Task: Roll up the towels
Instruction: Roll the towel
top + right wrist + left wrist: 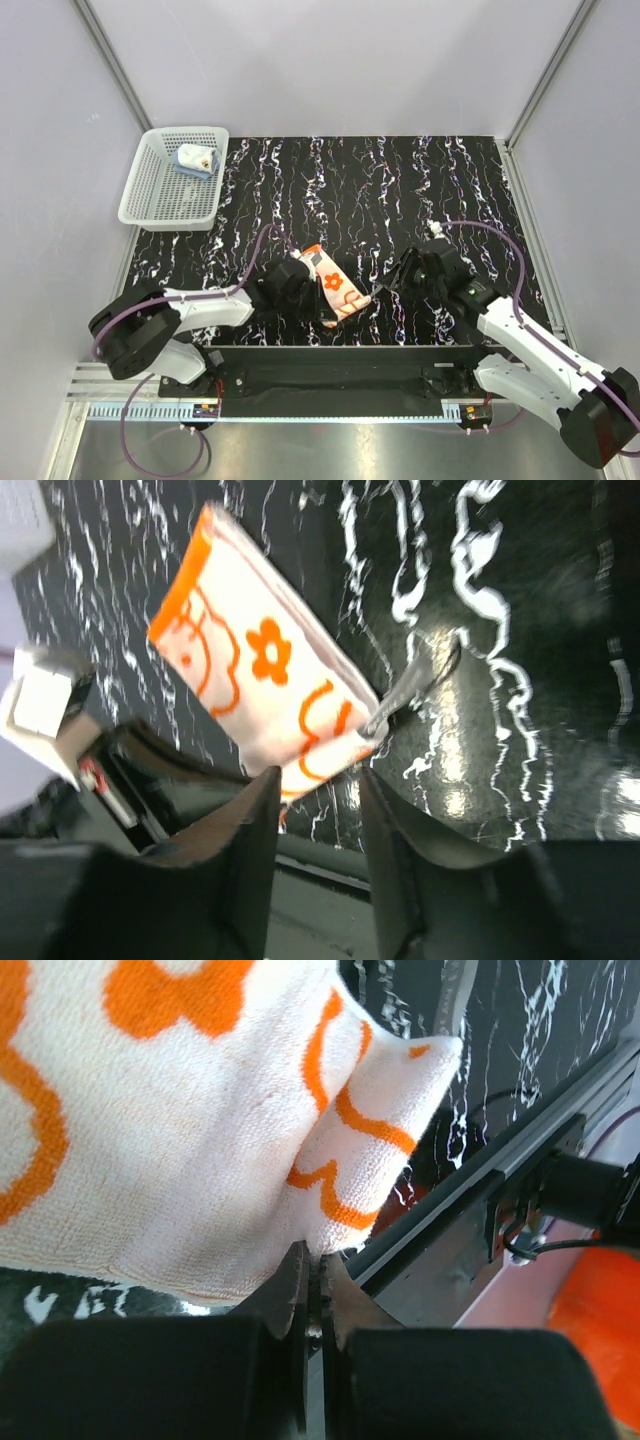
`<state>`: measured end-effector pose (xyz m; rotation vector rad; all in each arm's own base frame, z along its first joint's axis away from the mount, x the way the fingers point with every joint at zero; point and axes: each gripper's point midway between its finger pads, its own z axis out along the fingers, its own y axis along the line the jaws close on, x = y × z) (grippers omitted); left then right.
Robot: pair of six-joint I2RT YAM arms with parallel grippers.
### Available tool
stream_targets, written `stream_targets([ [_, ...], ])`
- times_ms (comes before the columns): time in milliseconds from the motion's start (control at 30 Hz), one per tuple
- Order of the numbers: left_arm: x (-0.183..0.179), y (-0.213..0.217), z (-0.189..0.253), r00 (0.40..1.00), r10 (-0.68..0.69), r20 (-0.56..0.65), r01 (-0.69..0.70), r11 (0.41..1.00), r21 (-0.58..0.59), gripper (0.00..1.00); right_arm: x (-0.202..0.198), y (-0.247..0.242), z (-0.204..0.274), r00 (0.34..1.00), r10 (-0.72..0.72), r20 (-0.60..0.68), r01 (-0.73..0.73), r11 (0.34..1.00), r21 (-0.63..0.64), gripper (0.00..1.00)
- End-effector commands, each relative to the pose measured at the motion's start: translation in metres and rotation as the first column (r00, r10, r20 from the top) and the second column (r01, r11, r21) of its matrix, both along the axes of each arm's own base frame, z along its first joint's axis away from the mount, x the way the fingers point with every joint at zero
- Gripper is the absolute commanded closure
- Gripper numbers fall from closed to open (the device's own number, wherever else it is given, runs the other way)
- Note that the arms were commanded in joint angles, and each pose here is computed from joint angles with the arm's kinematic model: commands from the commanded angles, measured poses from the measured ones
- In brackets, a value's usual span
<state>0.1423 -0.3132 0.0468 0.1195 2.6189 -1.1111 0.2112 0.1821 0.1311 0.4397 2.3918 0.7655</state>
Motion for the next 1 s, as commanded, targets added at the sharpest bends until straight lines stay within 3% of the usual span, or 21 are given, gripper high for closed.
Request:
stream_targets([
  [0, -0.002, -0.001, -0.003, 0.994, 0.016, -0.109, -0.021, 0.999, -0.041, 1.00, -0.014, 0.028, 0.000, 0.988, 0.149, 0.033, -0.152, 0.981, 0.123, 0.60],
  [100, 0.000, 0.003, -0.012, 0.985, 0.036, -0.172, -0.045, 0.998, -0.050, 1.00, -0.017, 0.041, -0.006, 0.981, 0.188, 0.049, -0.194, 0.962, 0.192, 0.66],
  [267, -0.002, 0.009, -0.028, 0.961, 0.055, -0.272, -0.077, 0.995, -0.070, 1.00, -0.015, 0.059, -0.012, 0.968, 0.241, 0.073, -0.252, 0.939, 0.233, 0.70],
  [467, 0.001, 0.015, -0.038, 0.951, 0.067, -0.302, -0.090, 0.994, -0.063, 1.00, -0.018, 0.082, -0.014, 0.949, 0.299, 0.103, -0.316, 0.912, 0.263, 0.70],
  [967, 0.006, 0.032, -0.049, 0.928, 0.081, -0.363, -0.116, 0.990, -0.074, 1.00, -0.005, 0.095, -0.060, 0.947, 0.310, 0.081, -0.321, 0.917, 0.236, 0.77],
])
